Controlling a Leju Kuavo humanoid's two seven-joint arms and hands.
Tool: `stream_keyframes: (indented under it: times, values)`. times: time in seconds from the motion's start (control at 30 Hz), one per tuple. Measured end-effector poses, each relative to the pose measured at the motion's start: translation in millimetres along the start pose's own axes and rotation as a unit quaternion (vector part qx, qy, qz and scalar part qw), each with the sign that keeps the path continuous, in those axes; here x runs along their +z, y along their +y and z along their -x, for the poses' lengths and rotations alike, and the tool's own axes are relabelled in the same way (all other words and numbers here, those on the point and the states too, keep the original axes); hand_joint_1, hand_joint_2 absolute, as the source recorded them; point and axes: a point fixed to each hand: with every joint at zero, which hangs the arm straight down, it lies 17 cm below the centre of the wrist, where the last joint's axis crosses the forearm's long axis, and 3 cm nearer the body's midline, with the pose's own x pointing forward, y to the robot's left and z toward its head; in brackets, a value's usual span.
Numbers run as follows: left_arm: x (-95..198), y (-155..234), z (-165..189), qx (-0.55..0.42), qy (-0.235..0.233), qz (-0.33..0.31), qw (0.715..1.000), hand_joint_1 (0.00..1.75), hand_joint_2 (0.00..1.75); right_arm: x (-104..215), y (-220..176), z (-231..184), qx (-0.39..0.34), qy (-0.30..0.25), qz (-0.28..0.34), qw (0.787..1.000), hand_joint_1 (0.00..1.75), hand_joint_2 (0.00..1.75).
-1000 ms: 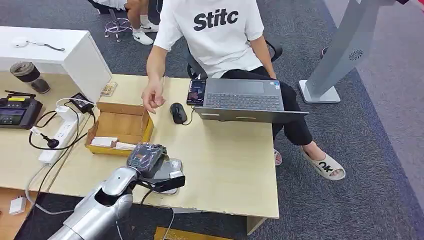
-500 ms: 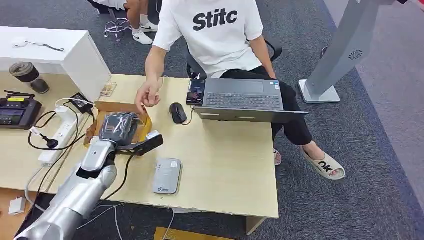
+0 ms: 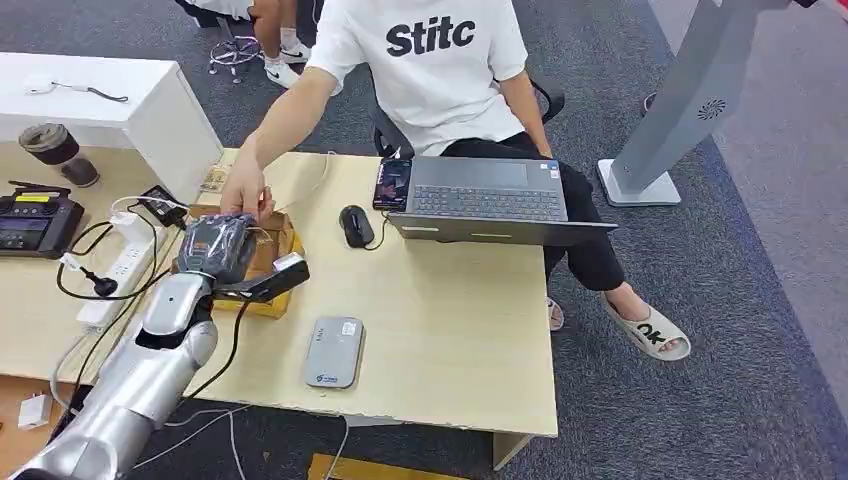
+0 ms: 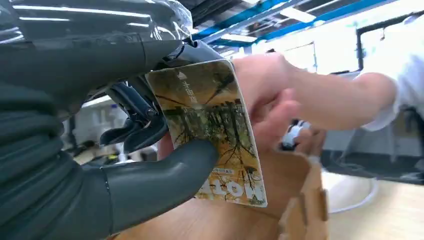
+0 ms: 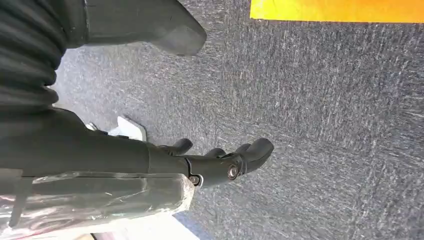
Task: Pass the card to the sensor for recognition and then transmit it.
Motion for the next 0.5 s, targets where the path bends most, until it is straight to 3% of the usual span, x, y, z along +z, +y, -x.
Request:
stream_keyframes:
  times: [0.33, 0.37, 0.5]
  values:
    - [-16.2, 34.3, 32.1, -0.034, 0.005, -0.034, 0.999, 1.71, 1.75, -0.5, -3.5, 0.3, 0.001, 0.000, 0.009, 1.000, 0.00, 1.75]
    - [-17.5, 37.9, 34.1, -0.034, 0.006, -0.037, 0.999, 0.00, 1.75, -0.5, -3.6, 0.3, 0.002, 0.000, 0.009, 1.000, 0.00, 1.75]
    - [-19.7, 51.3, 44.2, -0.034, 0.018, -0.053, 0.998, 0.00, 1.75, -0.6, -3.9, 0.5, 0.002, 0.000, 0.010, 1.000, 0.00, 1.75]
